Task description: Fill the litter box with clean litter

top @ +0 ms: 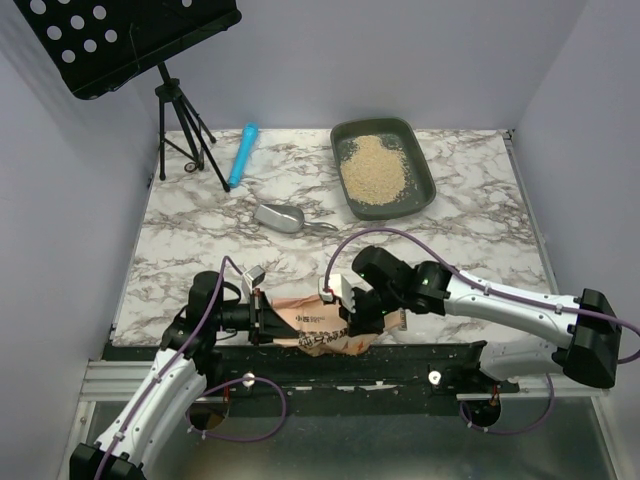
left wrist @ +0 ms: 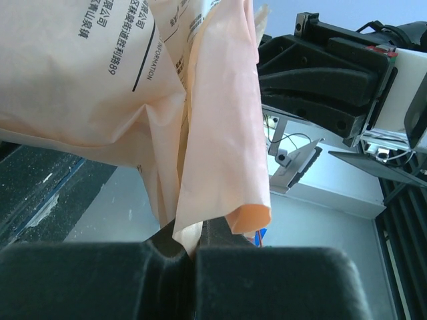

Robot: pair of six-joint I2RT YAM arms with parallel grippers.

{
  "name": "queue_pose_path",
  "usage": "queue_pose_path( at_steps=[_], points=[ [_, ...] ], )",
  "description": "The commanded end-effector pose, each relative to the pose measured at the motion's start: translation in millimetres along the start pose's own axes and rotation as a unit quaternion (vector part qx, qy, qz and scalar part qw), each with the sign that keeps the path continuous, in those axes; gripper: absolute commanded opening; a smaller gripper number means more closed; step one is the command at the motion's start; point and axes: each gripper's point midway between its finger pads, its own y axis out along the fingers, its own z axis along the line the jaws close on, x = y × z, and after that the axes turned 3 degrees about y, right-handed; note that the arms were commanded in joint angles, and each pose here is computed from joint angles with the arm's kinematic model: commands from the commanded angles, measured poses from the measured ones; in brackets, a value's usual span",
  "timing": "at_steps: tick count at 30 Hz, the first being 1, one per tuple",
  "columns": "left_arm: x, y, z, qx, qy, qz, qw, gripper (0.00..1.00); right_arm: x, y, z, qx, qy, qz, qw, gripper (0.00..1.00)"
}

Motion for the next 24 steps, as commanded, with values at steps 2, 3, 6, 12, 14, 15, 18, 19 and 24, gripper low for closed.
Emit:
queue_pose_path(
  at_steps=[2, 3, 6, 12, 14, 15, 18, 19, 24],
  points=[
    [7.2, 0.0, -15.9, -0.013, 0.009, -0.009, 1.000, 0.00, -21.7, -2.9, 7.6, 0.007, 0.022, 0.053, 0.998, 0.00],
    [8.4, 0.2, -18.0, -0.016, 0.012, -0.010, 1.000, 0.00, -22.8, -4.0, 7.6, 0.005, 0.024, 0.055, 0.998, 0.00],
    [15.4, 0.4, -29.8, -0.020, 0.039, -0.018, 0.999, 0.00, -23.0, -6.5, -1.0, -0.026, 0.031, 0.053, 0.998, 0.00],
    [69.1, -24.6, -43.9, 0.175, 0.208, -0.113, 0.956, 0.16, -3.6, -13.0, -7.0, -0.052, 0.032, 0.012, 0.998, 0.00],
    [97.7, -53.5, -47.3, 0.279, 0.249, -0.174, 0.911, 0.16, 2.3, -14.2, -11.0, -0.066, 0.035, -0.004, 0.997, 0.00],
    [106.2, -63.8, -59.2, 0.295, 0.273, -0.200, 0.894, 0.16, 2.6, -13.5, -13.6, -0.071, 0.034, -0.004, 0.997, 0.00],
    [126.7, -82.8, -94.4, 0.301, 0.346, -0.264, 0.849, 0.22, 3.7, -14.1, -24.8, -0.093, 0.040, 0.000, 0.995, 0.00],
    [126.8, -82.5, -104.2, 0.288, 0.373, -0.264, 0.841, 0.22, 4.4, -15.0, -29.1, -0.099, 0.043, -0.002, 0.994, 0.00],
    [102.7, -60.6, -125.0, 0.191, 0.506, -0.193, 0.818, 0.24, 13.3, -24.5, -52.2, -0.123, 0.076, -0.040, 0.989, 0.00]
  ],
)
